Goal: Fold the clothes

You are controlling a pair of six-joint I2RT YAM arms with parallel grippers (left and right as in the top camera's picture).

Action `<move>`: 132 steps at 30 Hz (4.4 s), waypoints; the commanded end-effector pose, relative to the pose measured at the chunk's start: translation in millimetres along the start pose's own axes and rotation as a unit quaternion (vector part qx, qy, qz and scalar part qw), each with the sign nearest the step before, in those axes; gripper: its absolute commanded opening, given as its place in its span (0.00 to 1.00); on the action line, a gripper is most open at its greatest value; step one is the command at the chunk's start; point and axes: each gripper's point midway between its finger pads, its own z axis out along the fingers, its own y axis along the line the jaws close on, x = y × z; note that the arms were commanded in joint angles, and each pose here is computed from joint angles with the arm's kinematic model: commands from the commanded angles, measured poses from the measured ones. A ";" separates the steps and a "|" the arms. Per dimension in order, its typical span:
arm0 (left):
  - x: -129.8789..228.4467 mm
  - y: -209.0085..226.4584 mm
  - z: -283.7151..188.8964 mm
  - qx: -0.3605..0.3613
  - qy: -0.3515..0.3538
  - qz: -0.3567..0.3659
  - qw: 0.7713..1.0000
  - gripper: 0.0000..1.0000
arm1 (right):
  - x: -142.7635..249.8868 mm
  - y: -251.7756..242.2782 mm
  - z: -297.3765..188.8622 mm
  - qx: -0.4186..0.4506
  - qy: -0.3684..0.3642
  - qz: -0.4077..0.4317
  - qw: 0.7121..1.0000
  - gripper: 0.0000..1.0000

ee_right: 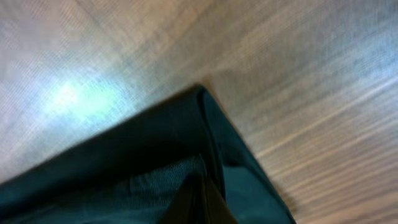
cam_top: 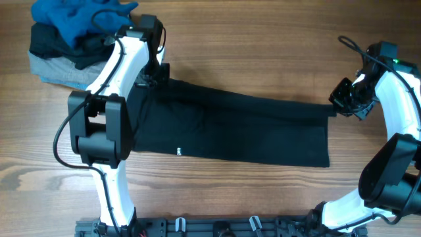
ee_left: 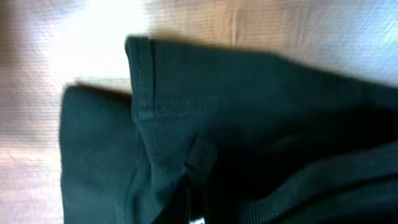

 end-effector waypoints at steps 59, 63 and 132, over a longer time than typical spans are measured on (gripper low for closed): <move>100.3 28.8 -9.0 0.001 0.136 -0.053 0.989 0.04 | 41.1 -12.1 -21.8 0.024 0.052 -0.042 0.997 0.04; 107.1 25.9 -5.1 0.006 0.148 -0.059 0.987 0.04 | 46.6 -10.8 -21.9 0.019 0.065 -0.053 0.996 0.04; 119.9 -54.5 -0.6 0.155 0.145 0.078 0.974 0.04 | 64.4 15.9 21.5 -0.058 0.082 -0.073 0.992 0.33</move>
